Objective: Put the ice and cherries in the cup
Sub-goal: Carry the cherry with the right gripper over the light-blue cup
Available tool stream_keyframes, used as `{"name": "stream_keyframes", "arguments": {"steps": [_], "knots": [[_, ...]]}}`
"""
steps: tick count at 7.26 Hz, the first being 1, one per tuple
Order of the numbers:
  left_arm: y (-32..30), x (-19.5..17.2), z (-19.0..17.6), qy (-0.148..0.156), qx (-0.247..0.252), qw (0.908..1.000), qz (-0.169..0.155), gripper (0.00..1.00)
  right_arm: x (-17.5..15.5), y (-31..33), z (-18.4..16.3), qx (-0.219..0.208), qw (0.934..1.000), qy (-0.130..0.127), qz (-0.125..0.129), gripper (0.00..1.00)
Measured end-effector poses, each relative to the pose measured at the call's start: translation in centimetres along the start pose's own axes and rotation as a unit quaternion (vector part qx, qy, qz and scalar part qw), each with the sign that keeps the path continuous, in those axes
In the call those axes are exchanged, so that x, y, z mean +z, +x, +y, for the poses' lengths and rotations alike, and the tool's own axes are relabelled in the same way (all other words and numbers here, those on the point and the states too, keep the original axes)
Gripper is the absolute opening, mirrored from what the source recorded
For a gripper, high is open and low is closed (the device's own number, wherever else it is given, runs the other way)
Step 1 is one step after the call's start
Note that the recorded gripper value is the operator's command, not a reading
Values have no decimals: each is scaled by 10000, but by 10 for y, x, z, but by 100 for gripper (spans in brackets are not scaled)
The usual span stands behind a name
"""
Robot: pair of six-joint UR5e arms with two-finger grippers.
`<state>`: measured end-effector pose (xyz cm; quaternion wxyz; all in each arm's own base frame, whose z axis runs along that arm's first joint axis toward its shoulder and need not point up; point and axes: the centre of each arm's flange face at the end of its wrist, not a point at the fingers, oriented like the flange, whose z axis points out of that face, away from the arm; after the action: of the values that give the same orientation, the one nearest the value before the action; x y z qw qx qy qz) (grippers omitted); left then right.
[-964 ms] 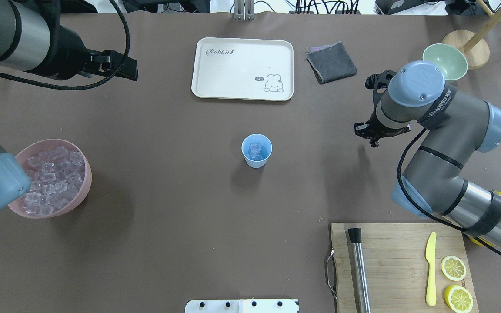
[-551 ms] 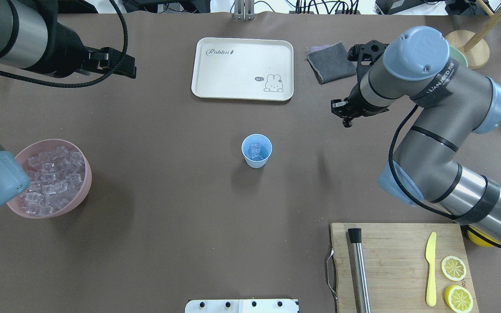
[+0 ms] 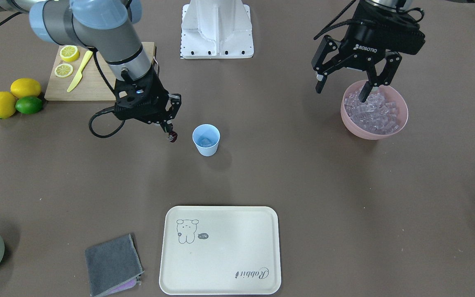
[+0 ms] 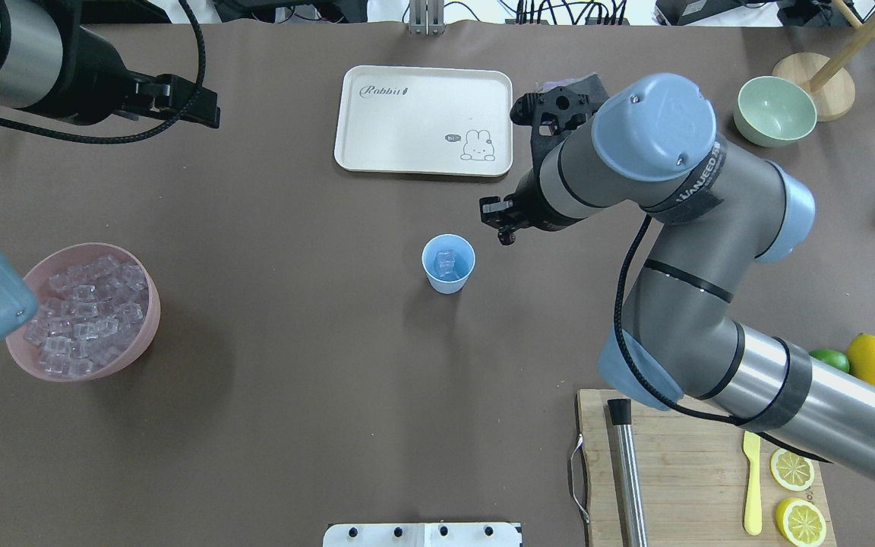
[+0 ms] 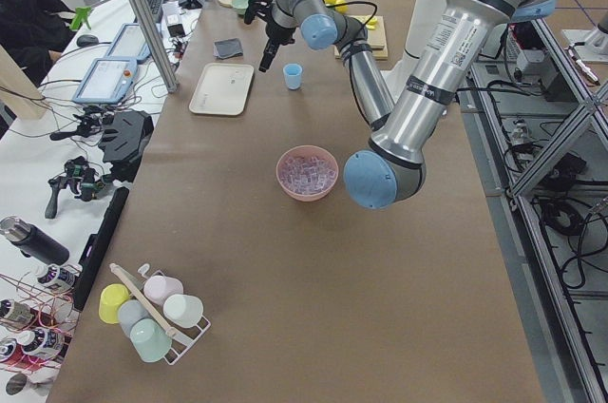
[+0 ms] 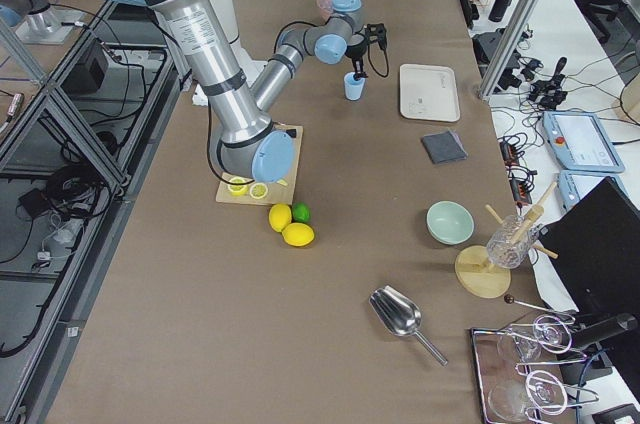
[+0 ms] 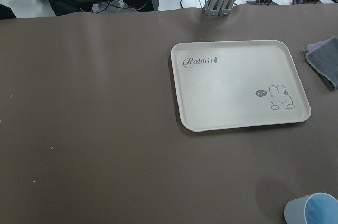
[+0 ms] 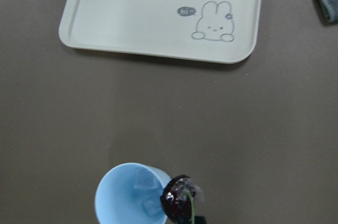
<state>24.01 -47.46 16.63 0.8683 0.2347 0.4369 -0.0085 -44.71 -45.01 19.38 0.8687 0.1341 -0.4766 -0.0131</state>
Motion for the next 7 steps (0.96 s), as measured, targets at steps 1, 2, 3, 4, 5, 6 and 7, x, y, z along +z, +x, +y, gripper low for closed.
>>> {"name": "stream_keyframes", "arguments": {"steps": [1, 2, 3, 4, 5, 6, 7], "knots": [[-3, -1, -2, 14, 35, 10000, -28, 98, 8, -18, 14, -110, 9999, 39, -64, 0], [-5, 0, -3, 17, 43, 10000, -45, 98, 17, -32, 22, -186, 9998, 91, -61, 0], [-6, 1, -3, 11, 41, 10000, -59, 98, 28, -46, 22, -227, 9996, 134, -39, 0], [-7, 1, -4, 6, 39, 10000, -68, 98, 37, -56, 18, -248, 9995, 172, -30, 0], [-8, 2, -4, 0, 35, 10000, -79, 98, 42, -60, 15, -257, 9995, 208, -19, 0], [-8, 3, -4, -3, 37, 10000, -82, 98, 46, -59, 14, -254, 9994, 230, 15, 0], [-8, 3, -4, -2, 39, 10000, -80, 98, 50, -56, 14, -245, 9994, 227, 58, 0]]}}
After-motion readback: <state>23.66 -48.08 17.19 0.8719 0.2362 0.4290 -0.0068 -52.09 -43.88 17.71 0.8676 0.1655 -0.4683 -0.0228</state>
